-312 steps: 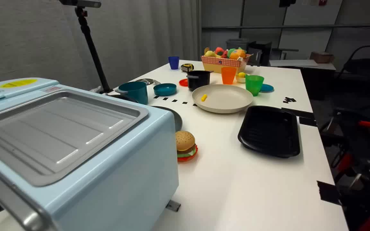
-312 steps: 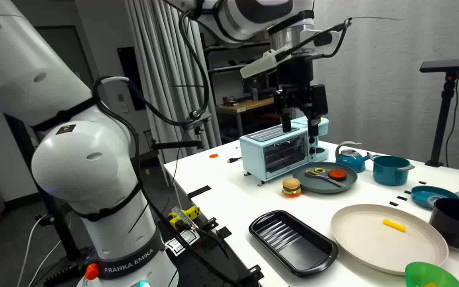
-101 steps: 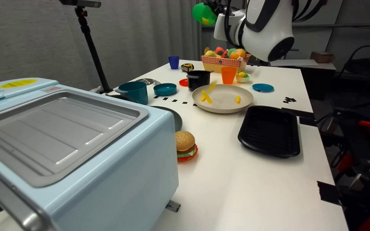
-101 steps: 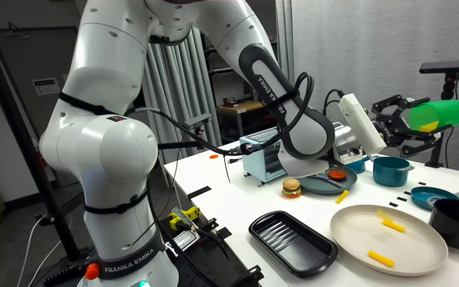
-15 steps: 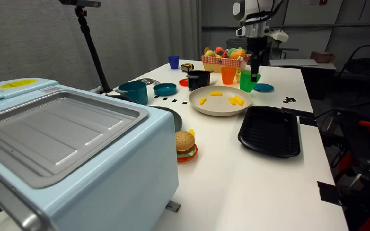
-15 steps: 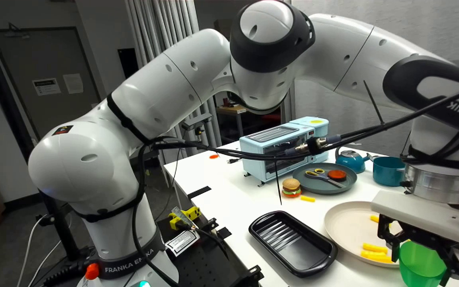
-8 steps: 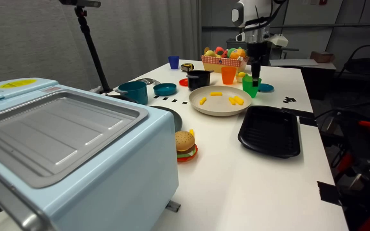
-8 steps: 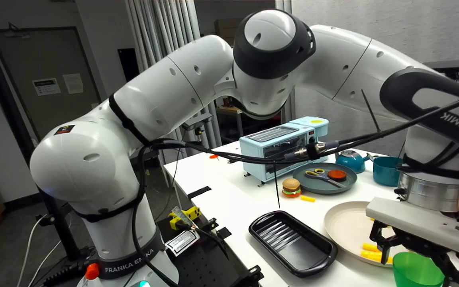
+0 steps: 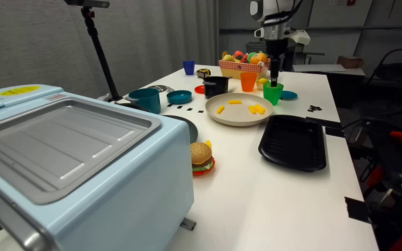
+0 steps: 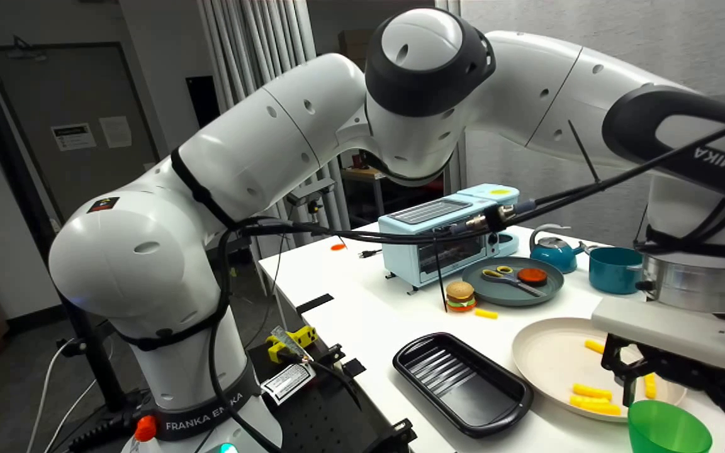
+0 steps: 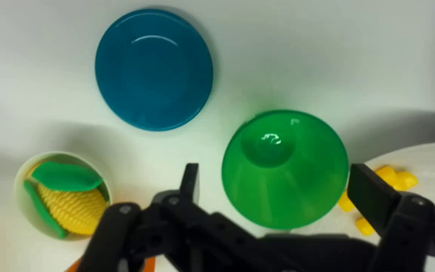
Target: Pour the contents from the green cup onto the brown plate
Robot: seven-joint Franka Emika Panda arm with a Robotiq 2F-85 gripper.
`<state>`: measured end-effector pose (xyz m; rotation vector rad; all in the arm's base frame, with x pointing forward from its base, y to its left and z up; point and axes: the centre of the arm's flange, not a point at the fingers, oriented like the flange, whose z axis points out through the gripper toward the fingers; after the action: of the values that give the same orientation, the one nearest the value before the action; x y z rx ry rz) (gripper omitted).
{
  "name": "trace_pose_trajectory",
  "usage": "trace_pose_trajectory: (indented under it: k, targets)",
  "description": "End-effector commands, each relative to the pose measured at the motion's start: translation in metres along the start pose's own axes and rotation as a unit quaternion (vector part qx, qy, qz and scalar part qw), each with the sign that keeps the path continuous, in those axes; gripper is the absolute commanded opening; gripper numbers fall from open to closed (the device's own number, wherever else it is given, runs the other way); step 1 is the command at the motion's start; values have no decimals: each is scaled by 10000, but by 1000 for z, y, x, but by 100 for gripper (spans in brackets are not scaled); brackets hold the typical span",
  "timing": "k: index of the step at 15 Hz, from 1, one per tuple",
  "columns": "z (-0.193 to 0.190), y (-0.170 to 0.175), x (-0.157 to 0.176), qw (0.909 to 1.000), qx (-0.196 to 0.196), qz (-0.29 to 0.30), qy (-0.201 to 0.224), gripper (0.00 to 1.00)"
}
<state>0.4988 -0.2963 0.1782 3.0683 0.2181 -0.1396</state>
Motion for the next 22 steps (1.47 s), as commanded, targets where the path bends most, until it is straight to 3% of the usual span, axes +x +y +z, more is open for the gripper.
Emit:
trace_pose_trajectory:
  k: [1,6,10,13,14,22]
  targets:
    - [-59,15,24,9987,-289,66,404,100]
    - [-115,9,33,9936,-464,-190,1008,100]
    - [-140,-2,34,9899,-473,-387,1283,100]
    - [-150,-10,34,9876,-356,-526,1435,100]
    - [-137,-5,39,9896,-454,-389,1309,100]
    - [-142,-9,40,9886,-419,-454,1372,100]
